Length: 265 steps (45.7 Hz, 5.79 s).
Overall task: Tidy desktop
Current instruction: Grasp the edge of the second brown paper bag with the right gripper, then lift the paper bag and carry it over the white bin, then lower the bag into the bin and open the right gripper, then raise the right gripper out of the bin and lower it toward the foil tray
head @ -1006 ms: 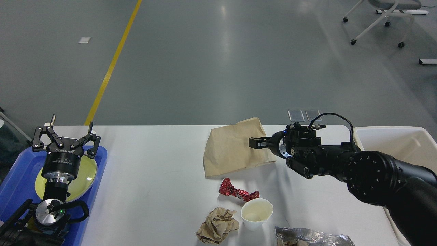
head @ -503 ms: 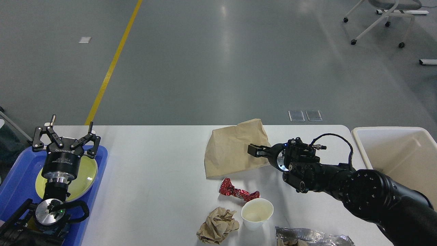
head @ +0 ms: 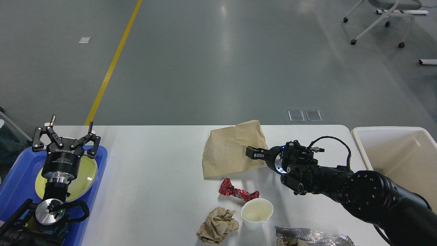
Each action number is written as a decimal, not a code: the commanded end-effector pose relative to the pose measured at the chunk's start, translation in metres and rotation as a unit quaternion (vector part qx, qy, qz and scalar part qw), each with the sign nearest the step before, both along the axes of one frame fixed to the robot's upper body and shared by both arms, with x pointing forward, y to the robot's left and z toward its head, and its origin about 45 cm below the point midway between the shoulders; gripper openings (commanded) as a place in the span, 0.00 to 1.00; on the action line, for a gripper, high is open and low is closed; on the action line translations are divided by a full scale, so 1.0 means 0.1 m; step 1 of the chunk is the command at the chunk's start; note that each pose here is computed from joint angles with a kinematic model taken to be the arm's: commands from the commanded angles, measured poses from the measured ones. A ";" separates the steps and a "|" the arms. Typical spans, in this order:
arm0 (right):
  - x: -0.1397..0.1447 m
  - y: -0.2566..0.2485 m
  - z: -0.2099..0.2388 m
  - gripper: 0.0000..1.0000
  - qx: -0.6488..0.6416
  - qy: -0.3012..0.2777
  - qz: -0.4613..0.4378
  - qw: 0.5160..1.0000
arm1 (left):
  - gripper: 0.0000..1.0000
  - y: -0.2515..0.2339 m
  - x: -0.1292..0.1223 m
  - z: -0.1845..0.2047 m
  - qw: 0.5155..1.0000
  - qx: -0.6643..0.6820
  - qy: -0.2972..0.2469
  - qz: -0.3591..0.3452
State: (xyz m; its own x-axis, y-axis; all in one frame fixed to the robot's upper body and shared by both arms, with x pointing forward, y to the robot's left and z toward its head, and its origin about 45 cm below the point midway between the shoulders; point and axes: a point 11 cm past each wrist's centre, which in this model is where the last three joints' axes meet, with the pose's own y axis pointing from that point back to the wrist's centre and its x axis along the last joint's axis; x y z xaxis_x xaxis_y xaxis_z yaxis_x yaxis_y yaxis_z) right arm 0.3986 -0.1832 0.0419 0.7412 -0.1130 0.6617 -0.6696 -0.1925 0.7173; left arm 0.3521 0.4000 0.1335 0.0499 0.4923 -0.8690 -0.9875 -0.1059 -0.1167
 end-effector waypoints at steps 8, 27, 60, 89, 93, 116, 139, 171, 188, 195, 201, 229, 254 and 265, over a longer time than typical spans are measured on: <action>-0.03 -0.04 -0.01 0.00 -0.011 0.013 -0.027 0.999 | 0.96 0.00 0.00 0.00 1.000 0.000 0.000 0.000; -0.02 -0.03 0.16 0.00 -0.010 0.041 -0.018 0.999 | 0.96 0.00 0.00 0.00 1.000 0.000 0.000 0.000; 0.20 0.16 1.92 0.00 -0.064 0.210 0.042 0.975 | 0.96 0.00 0.00 0.00 1.000 0.000 0.000 0.000; -0.24 -0.49 3.75 0.00 -0.047 0.181 -0.090 0.978 | 0.96 0.00 0.00 0.00 1.000 0.000 0.000 0.000; -0.23 -0.67 3.76 0.00 -0.051 0.177 -0.122 0.975 | 0.96 0.00 0.00 0.00 1.000 0.000 0.000 0.000; -0.09 -2.66 3.17 0.00 -0.055 0.105 -0.342 0.932 | 0.96 0.00 0.00 0.00 1.000 0.000 0.000 0.000; -0.59 -4.23 1.50 0.00 -0.107 0.013 -0.484 0.869 | 0.96 0.00 0.00 0.00 1.000 0.000 0.000 0.000; -1.30 -3.90 0.20 0.00 -0.143 -0.016 -0.511 0.847 | 0.96 0.00 0.00 0.00 1.000 0.000 0.000 0.000; -1.45 -3.64 -0.12 0.00 -0.138 0.017 -0.496 0.857 | 0.96 0.00 0.00 0.00 1.000 0.000 0.000 0.000; -1.36 -3.65 -0.05 1.00 -0.138 -0.008 -0.503 0.853 | 0.96 0.00 0.00 0.00 1.000 0.000 0.000 0.000; -1.34 -3.62 -0.05 1.00 -0.137 -0.007 -0.501 0.854 | 0.96 0.00 0.00 0.00 1.000 0.000 0.000 0.000; -0.46 -3.46 0.93 1.00 -0.173 0.046 -0.372 0.911 | 0.96 0.00 0.00 0.00 1.000 0.000 0.000 0.000; 0.01 -1.45 2.88 1.00 -0.162 0.310 -0.080 0.933 | 0.96 0.00 0.00 0.00 1.000 0.000 0.000 0.000; -0.34 -0.38 3.42 1.00 -0.081 0.347 -0.012 0.934 | 0.96 0.00 0.00 0.00 1.000 0.000 0.000 0.000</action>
State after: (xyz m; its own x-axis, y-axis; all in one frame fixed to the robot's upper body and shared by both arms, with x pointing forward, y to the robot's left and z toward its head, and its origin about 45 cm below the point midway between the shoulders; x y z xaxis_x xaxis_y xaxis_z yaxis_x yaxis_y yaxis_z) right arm 0.3838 -0.2623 0.3634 0.9923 -0.1089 0.0593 -0.0573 0.0218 0.9981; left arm 0.3522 0.3993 0.1332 0.0499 0.4917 -0.8693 -0.9877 -0.1047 -0.1159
